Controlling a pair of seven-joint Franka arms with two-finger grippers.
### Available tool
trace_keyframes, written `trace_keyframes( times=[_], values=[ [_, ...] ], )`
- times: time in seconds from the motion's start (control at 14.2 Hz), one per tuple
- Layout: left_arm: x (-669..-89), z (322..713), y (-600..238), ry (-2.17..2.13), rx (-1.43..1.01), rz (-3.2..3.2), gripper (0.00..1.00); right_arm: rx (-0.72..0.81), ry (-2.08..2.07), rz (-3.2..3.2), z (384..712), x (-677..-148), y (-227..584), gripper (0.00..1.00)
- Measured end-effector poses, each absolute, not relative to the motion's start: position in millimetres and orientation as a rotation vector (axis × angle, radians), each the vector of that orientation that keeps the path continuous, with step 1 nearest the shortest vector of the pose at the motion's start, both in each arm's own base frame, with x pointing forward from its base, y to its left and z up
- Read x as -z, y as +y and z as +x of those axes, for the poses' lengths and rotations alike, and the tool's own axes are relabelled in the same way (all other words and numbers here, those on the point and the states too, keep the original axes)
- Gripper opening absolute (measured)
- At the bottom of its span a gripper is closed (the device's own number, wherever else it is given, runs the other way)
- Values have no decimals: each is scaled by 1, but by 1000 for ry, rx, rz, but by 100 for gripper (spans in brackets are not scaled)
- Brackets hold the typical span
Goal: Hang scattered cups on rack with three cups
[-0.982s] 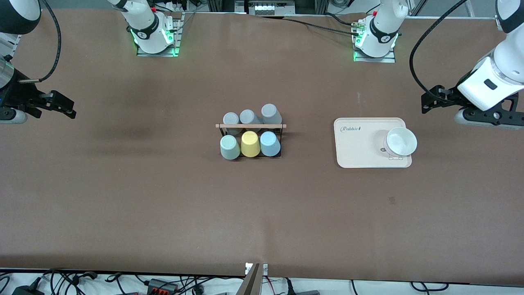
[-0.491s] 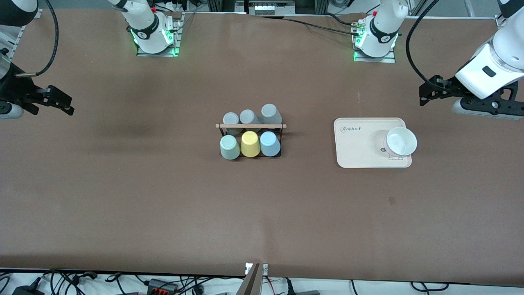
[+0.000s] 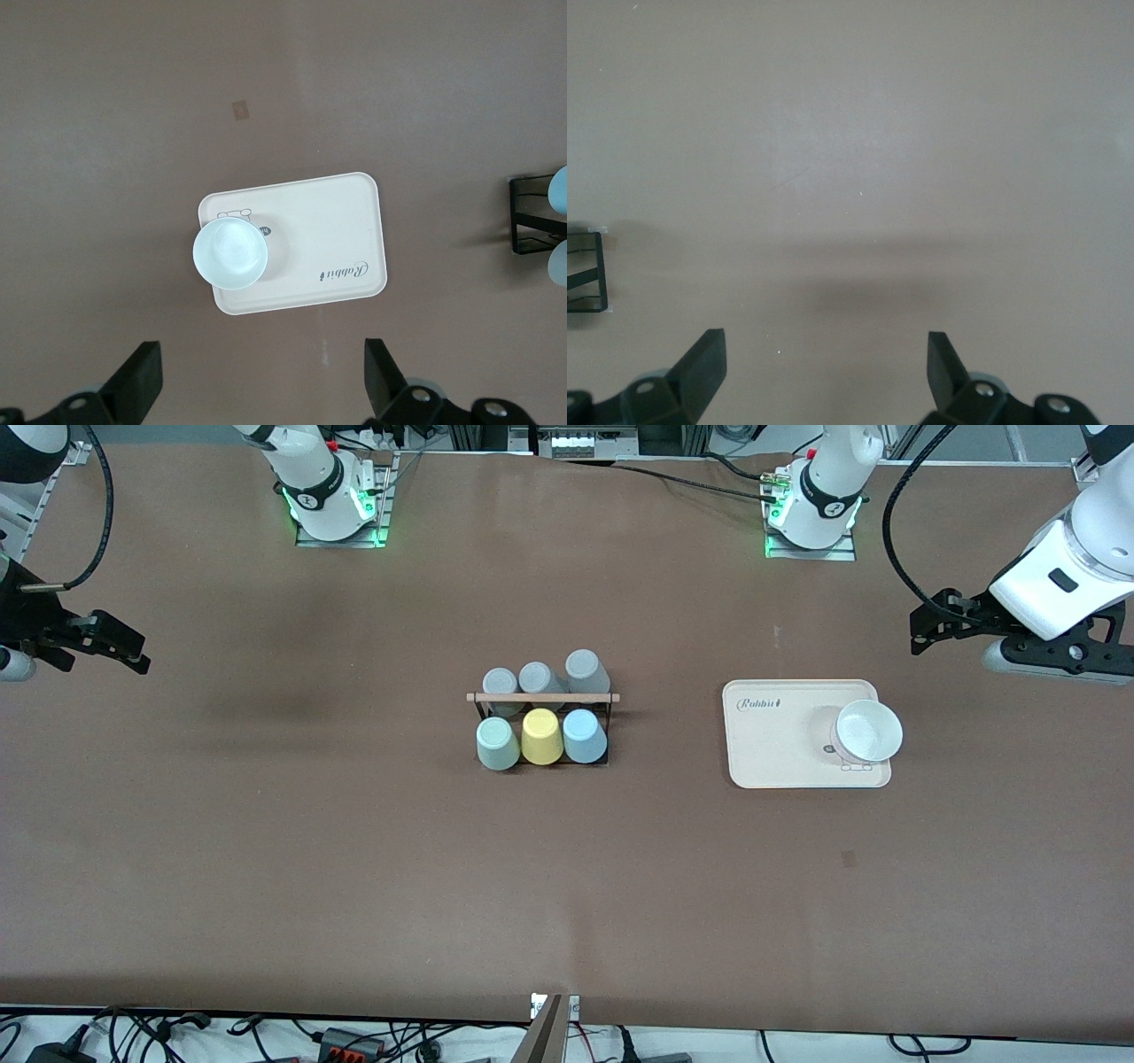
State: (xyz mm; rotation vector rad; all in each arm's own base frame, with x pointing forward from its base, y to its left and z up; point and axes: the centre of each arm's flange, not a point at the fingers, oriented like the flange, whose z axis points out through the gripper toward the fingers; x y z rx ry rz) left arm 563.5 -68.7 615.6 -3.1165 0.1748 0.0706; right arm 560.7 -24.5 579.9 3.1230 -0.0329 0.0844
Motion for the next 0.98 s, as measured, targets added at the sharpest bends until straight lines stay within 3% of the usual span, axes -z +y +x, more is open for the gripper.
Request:
trace_keyframes(
  times=[0.98],
  values=[
    [-615, 564, -66, 167, -72, -3117, 100, -37, -29, 3125, 555, -585, -24, 100]
  ],
)
